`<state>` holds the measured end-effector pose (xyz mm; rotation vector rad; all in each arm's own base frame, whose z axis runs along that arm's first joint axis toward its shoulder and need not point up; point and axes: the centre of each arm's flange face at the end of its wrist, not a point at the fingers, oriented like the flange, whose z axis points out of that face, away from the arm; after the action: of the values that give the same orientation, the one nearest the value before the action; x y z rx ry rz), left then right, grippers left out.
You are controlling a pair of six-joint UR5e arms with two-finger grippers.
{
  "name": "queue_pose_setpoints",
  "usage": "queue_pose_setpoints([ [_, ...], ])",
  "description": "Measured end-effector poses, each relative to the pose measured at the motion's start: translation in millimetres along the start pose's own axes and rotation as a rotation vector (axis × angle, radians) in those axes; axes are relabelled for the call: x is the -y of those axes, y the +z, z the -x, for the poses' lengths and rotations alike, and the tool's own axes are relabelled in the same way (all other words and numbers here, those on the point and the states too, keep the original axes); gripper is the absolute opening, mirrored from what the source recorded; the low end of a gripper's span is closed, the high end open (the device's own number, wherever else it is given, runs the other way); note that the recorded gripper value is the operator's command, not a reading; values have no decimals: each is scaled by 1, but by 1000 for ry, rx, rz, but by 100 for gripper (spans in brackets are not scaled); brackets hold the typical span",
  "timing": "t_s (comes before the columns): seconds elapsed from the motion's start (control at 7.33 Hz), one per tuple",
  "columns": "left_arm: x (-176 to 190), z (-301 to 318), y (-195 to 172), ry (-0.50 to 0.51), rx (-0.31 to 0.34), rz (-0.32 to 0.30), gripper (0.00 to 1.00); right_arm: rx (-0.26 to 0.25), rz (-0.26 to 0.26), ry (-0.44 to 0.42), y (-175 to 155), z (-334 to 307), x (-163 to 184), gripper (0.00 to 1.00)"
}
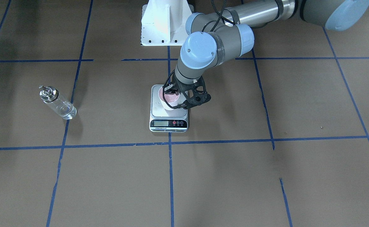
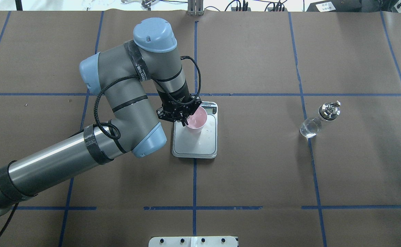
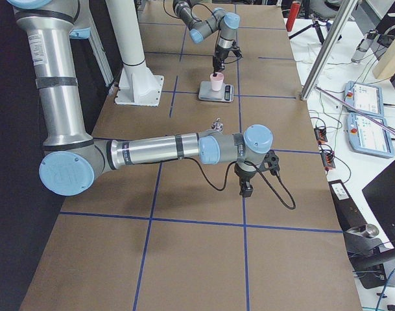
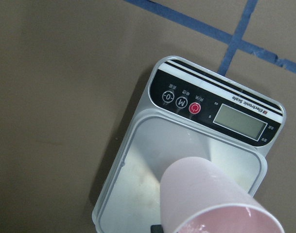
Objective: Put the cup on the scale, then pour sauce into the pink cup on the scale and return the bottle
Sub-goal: 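Carry the pink cup with the left gripper onto the scale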
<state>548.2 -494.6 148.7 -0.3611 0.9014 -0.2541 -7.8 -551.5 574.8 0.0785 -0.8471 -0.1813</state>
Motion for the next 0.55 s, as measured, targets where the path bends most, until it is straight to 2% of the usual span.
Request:
queue_pose_setpoints([
  [0.27,-2,0,1,5,-1,2,0,0,0,0,0,0,0,100],
  [0.41,-3,0,2,10,-3,3,11,0,0,0,0,0,0,100],
  [0.55,-4,0,3,16,-7,4,36,-1,0,0,0,0,0,100],
])
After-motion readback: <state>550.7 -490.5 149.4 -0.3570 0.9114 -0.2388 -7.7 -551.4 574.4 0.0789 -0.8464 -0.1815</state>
